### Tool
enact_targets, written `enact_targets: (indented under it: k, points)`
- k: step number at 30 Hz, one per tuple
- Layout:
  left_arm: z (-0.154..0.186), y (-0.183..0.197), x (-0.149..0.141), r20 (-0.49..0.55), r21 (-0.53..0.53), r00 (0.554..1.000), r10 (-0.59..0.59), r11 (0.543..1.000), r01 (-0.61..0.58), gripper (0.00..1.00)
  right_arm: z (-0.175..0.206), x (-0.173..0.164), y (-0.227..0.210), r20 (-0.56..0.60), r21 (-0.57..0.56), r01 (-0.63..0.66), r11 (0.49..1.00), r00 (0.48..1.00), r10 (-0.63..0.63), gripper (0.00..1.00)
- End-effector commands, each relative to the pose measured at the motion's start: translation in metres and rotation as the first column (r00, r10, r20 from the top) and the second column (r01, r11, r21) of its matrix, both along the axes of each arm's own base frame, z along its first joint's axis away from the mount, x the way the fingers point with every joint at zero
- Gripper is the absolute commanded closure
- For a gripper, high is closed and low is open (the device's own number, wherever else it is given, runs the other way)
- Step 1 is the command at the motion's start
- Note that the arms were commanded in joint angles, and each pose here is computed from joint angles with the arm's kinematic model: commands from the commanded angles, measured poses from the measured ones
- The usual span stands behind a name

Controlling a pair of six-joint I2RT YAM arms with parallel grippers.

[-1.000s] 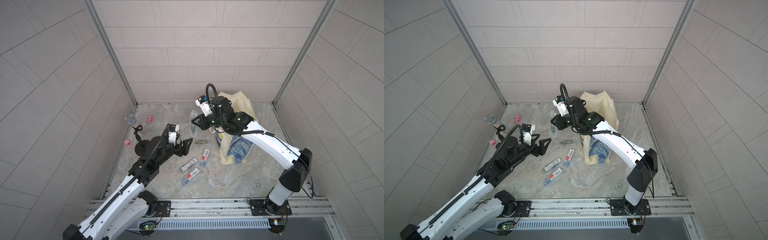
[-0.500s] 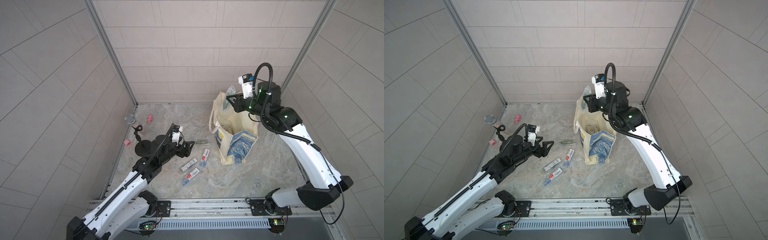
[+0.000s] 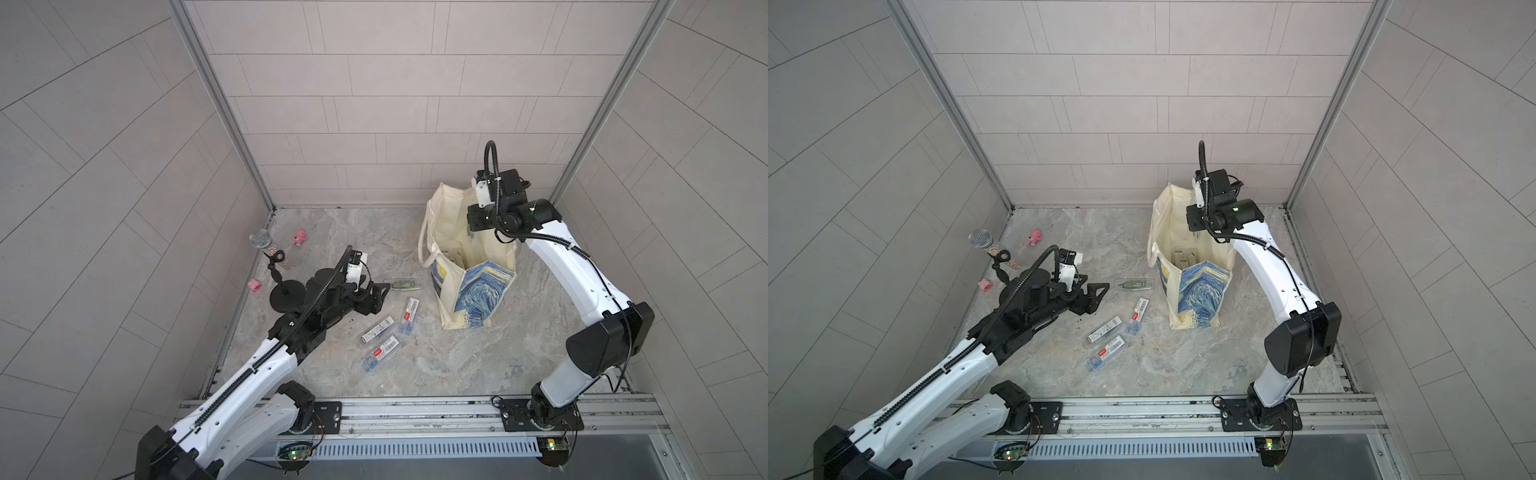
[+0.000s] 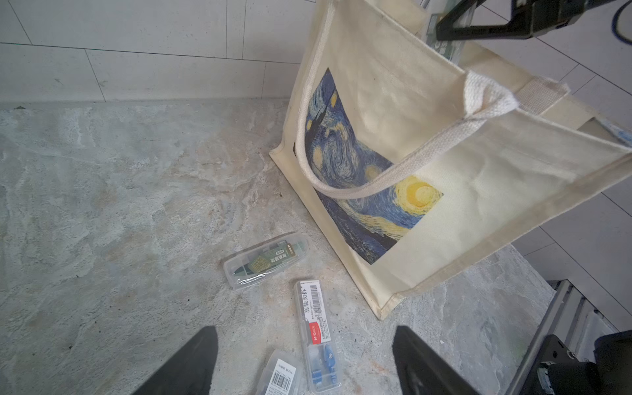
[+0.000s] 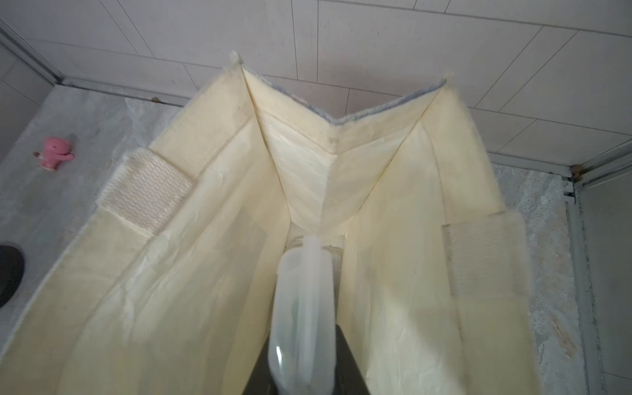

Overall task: Put the compass set into the canvas bag
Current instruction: Place the compass set in the canvas bag.

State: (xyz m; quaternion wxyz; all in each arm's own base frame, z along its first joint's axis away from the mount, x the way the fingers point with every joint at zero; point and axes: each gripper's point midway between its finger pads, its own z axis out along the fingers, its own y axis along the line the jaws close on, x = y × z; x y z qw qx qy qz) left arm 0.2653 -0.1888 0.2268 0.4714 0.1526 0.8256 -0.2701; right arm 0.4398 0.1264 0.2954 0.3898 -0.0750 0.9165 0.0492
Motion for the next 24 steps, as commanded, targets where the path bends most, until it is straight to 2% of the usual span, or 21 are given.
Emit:
enact_targets:
  k: [1,15,24]
  points:
    - [0.012,-0.001,0.002,0.020,-0.002,1.000,0.003,1.000,-0.003,0.14,-0.009,-0.005,-0.005,-0.031,-0.059,0.010,0.998,0.999,-0.012,1.00]
    - [0.007,0.003,0.004,0.009,0.027,1.000,0.021,0.999,-0.021,0.14,-0.099,-0.003,-0.003,-0.214,-0.094,0.020,0.995,0.976,-0.040,1.00]
    - [0.004,0.006,0.005,0.004,0.038,0.999,0.036,0.999,-0.036,0.14,-0.132,0.003,-0.004,-0.336,-0.139,0.032,0.990,0.939,-0.078,0.98]
